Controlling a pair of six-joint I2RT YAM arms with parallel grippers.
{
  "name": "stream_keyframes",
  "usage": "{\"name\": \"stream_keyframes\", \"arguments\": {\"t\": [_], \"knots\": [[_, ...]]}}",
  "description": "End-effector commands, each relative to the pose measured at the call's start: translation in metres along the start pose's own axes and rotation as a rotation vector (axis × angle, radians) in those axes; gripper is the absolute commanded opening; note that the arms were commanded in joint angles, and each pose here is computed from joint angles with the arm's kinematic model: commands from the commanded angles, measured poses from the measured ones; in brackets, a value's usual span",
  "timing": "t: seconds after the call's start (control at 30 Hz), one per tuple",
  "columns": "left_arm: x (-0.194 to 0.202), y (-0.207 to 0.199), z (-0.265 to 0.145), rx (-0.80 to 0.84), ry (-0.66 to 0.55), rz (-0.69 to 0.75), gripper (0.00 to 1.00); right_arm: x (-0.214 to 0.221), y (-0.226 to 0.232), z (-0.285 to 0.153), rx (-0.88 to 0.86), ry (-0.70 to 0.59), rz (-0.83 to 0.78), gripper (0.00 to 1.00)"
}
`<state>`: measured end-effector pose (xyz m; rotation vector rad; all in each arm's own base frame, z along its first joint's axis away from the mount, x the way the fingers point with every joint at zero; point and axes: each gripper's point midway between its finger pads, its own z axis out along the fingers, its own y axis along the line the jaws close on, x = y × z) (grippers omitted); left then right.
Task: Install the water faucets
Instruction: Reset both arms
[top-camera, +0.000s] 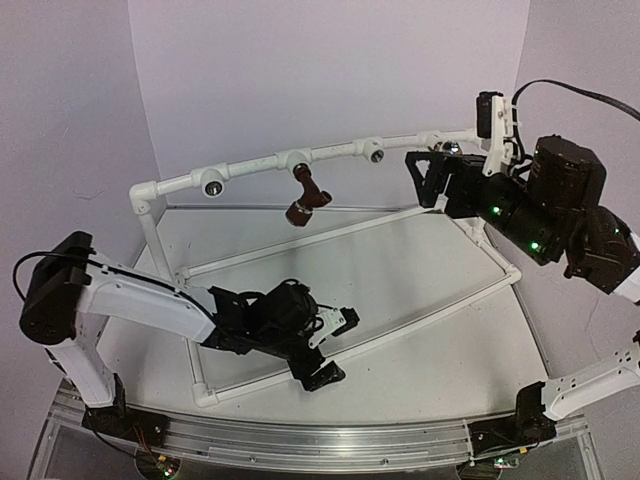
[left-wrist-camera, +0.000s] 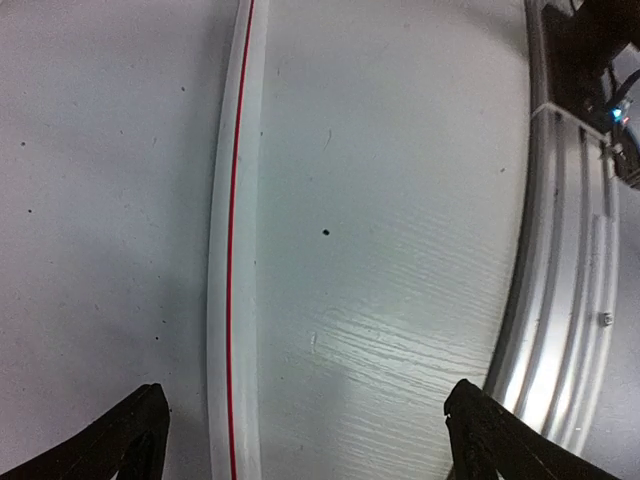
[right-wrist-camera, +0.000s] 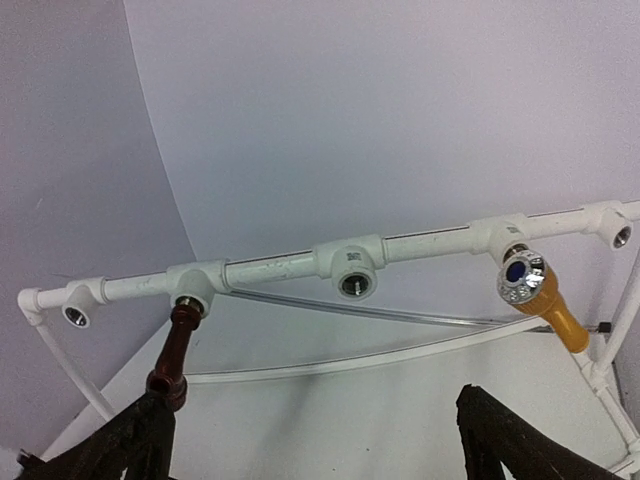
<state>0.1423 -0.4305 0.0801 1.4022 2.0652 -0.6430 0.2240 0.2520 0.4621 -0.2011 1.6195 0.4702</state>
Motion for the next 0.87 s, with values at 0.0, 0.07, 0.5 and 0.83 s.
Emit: {"name": "stream_keyframes", "arguments": {"t": [0.0, 0.07, 0.5, 0.83], "knots": [[-0.046, -0.031, -0.079, 0.148, -0.18, -0.09, 1.0, -0.002, -0.021, -0.014, 0.049, 0.041, -0.165, 0.98], [-0.061, -0.049, -0.124, 0.256, -0.261, -0.104, 1.0, -0.013, -0.025, -0.023, 0.025, 0.019, -0.18, 0.98], [-0.18, -0.038, -0.4, 0.158, -0.931, -0.081, 1.0, -0.101, -0.031, -0.066, -0.083, -0.224, -0.185, 0.98], [-0.21, -0.009, -0.485, -0.063, -1.135, -0.066, 1.0, -0.114, -0.023, -0.076, -0.159, -0.326, -0.097, 0.98]]}}
